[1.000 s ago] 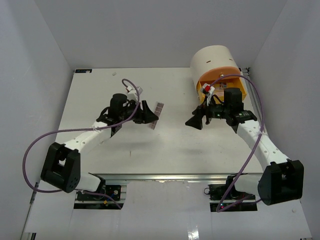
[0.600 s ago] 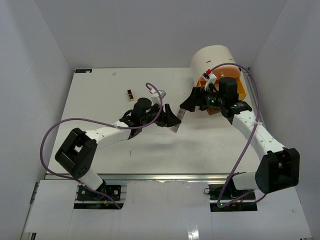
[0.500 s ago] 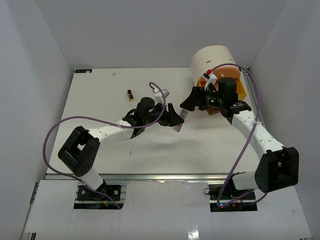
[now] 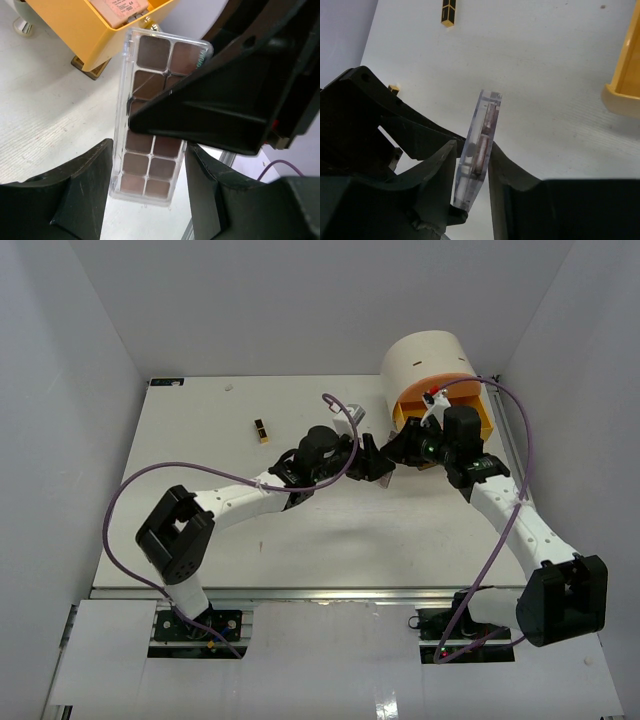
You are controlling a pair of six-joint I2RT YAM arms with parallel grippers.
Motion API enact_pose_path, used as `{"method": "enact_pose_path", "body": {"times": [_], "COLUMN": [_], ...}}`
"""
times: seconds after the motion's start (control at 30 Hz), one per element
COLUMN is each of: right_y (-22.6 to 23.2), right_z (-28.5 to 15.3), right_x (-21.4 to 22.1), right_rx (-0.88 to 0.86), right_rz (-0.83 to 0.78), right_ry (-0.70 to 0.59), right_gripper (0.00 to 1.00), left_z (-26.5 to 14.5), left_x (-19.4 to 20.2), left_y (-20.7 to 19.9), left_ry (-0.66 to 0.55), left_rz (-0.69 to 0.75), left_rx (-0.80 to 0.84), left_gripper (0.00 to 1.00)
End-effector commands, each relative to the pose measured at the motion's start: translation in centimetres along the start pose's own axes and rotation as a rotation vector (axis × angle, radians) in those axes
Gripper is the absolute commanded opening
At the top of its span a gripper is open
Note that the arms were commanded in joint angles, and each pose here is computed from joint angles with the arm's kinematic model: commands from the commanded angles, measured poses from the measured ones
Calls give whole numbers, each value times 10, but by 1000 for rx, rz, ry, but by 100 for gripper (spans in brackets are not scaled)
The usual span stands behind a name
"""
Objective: Organize the makeup
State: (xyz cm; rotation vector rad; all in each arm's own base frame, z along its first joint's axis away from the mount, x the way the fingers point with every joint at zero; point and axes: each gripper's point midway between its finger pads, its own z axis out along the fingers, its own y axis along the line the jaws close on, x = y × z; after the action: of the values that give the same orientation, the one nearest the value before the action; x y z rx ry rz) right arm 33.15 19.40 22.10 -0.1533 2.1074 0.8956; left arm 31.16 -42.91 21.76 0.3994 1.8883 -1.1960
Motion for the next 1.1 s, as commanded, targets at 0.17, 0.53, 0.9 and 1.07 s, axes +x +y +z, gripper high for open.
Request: {"method": "enact_pose_path", "body": {"times": [0.17,0.53,0.9,1.07], "right_y": [13,42,-24,-56], "right_z": [-20,-64,-95,-93], "right_x": [-27,-74,-150,-163], "right_rx": [-70,-99,466,691], "right_rz": [-82,-521,-864,-957], "right_ry": [-120,-256,-404,-436], "right_gripper": [8,8,8,8], "left_z": [6,-60,-156,-177], "left_x": [-10,-46,-55,-42], "left_y": [-14,-35,46,70], "left_ry": [-32,-73,-34,-10], "left_rz": [56,314,561,608], "left_rx": [-1,-14,-388,-460], "left_gripper": [54,98,98,98]}}
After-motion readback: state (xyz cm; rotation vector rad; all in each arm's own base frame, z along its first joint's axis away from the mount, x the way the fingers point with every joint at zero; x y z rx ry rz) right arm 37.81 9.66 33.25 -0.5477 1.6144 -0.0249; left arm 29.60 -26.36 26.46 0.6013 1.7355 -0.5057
